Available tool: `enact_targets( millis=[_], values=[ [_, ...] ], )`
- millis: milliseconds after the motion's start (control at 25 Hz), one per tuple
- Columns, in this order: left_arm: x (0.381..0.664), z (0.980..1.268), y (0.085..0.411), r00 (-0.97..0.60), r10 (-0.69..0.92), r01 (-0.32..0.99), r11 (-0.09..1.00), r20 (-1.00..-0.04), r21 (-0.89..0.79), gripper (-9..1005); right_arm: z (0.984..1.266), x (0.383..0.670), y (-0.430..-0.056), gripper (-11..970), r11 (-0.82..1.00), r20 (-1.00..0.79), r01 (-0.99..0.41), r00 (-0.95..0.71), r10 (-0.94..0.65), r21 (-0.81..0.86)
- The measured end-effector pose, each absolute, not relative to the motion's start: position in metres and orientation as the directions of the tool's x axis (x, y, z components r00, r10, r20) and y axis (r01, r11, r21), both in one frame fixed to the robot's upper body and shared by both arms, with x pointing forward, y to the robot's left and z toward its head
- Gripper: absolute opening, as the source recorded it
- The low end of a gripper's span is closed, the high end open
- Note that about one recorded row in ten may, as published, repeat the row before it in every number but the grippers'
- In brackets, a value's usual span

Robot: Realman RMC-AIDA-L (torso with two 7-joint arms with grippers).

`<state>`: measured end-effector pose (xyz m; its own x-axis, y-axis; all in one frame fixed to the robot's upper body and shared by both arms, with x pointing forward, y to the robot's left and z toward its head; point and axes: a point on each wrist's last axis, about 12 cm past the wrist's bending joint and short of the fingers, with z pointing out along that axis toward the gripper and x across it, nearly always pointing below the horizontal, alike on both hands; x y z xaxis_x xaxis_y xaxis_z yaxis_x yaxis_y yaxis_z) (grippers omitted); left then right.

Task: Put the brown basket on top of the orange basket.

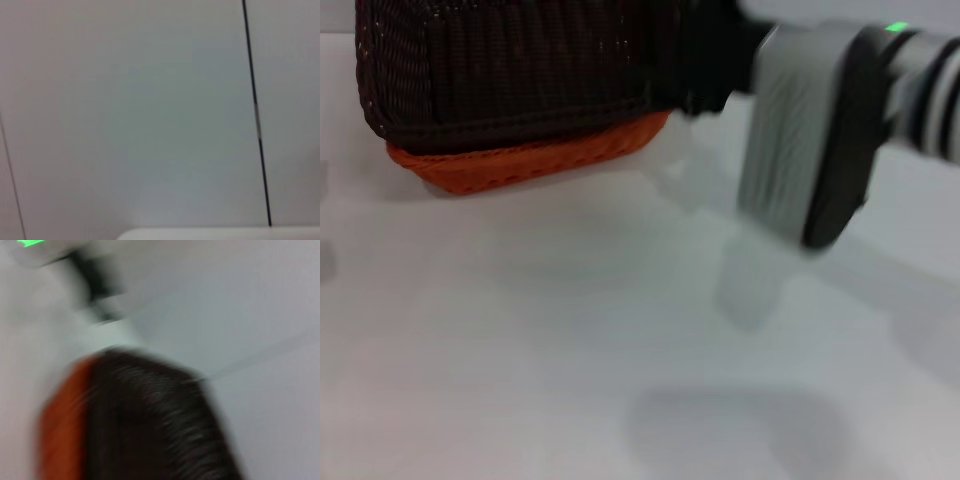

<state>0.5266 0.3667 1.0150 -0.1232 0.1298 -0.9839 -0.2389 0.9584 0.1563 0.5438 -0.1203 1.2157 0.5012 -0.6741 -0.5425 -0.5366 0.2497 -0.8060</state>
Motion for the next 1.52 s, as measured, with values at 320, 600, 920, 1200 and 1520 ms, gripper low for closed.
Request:
enact_targets(
  millis=[320,600,920,1200,1520],
  values=[
    [0.512,1.019,0.376,-0.046,0.11,-0.278,0.953,-0.993,0.119,691,1.217,0.541,-0.192,659,0.78,-0.925,-0.499,0.23,-0.302,-0.379],
    [0.506,1.019,0.382,-0.037,0.109,-0.297,0.948,-0.993,0.115,691,1.215,0.523,-0.231,659,0.844,-0.947,-0.483,0.311,-0.083,-0.233],
    [0.5,1.017,0.388,-0.044,0.105,-0.32,0.941,-0.994,0.113,691,1.167,0.502,-0.286,659,0.9,-0.791,-0.436,0.544,0.281,0.019],
    [0.5,1.017,0.389,-0.045,0.105,-0.325,0.939,-0.993,0.114,691,1.116,0.487,-0.326,659,0.943,-0.67,-0.229,0.664,0.333,0.242],
    [0.499,1.018,0.389,-0.037,0.102,-0.331,0.937,-0.994,0.109,691,1.091,0.483,-0.339,659,0.959,-0.742,-0.103,0.613,0.271,0.266]
  ],
)
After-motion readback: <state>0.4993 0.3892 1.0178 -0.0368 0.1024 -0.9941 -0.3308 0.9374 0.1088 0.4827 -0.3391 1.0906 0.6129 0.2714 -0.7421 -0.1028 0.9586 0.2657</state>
